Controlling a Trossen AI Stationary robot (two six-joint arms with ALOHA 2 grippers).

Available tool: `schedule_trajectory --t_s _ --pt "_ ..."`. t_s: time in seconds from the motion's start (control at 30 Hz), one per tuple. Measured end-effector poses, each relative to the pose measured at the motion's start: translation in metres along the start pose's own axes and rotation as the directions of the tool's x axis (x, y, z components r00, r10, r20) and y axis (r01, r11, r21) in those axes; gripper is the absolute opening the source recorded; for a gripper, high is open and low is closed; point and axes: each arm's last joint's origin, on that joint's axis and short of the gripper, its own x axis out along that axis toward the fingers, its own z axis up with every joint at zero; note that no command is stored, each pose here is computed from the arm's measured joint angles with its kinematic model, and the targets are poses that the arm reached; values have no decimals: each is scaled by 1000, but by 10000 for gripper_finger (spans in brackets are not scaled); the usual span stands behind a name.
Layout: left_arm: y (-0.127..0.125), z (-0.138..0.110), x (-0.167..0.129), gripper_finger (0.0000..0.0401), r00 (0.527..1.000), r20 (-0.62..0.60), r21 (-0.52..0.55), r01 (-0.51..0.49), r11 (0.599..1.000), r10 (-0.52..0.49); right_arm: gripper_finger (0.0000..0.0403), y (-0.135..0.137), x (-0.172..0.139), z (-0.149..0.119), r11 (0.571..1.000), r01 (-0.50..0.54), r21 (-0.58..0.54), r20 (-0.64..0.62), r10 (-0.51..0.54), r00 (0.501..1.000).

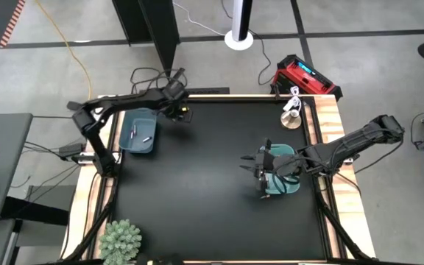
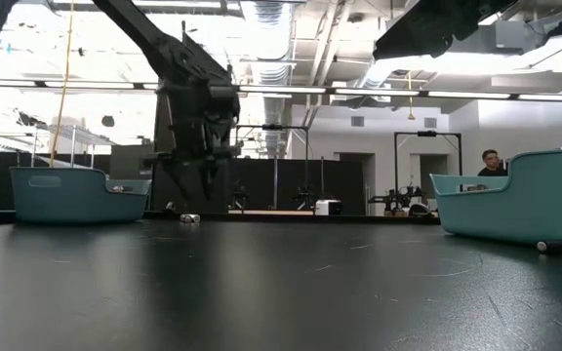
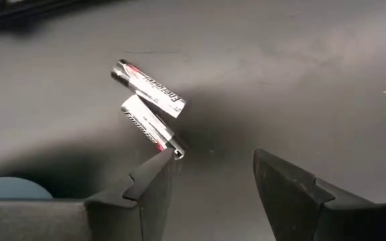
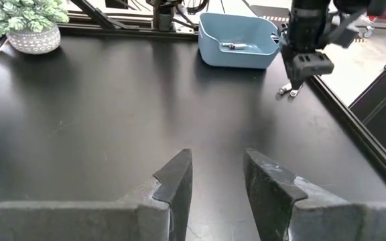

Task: Sort batteries
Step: Put the silver battery into the blue bin

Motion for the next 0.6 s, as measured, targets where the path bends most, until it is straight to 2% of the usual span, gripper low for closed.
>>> schedule_trajectory --t_s 0.13,0.37,0.6 --pt "0 0 8 199 999 -29 -3 -30 1000 30 150 0 0 0 1000 0 -12 0 0 1000" --pt "11 -4 10 199 983 -59 -15 -174 985 173 150 0 0 0 1000 0 -16 0 0 1000" --pt "13 -1 10 198 986 -54 -41 -158 987 156 150 0 0 0 1000 0 -16 0 0 1000"
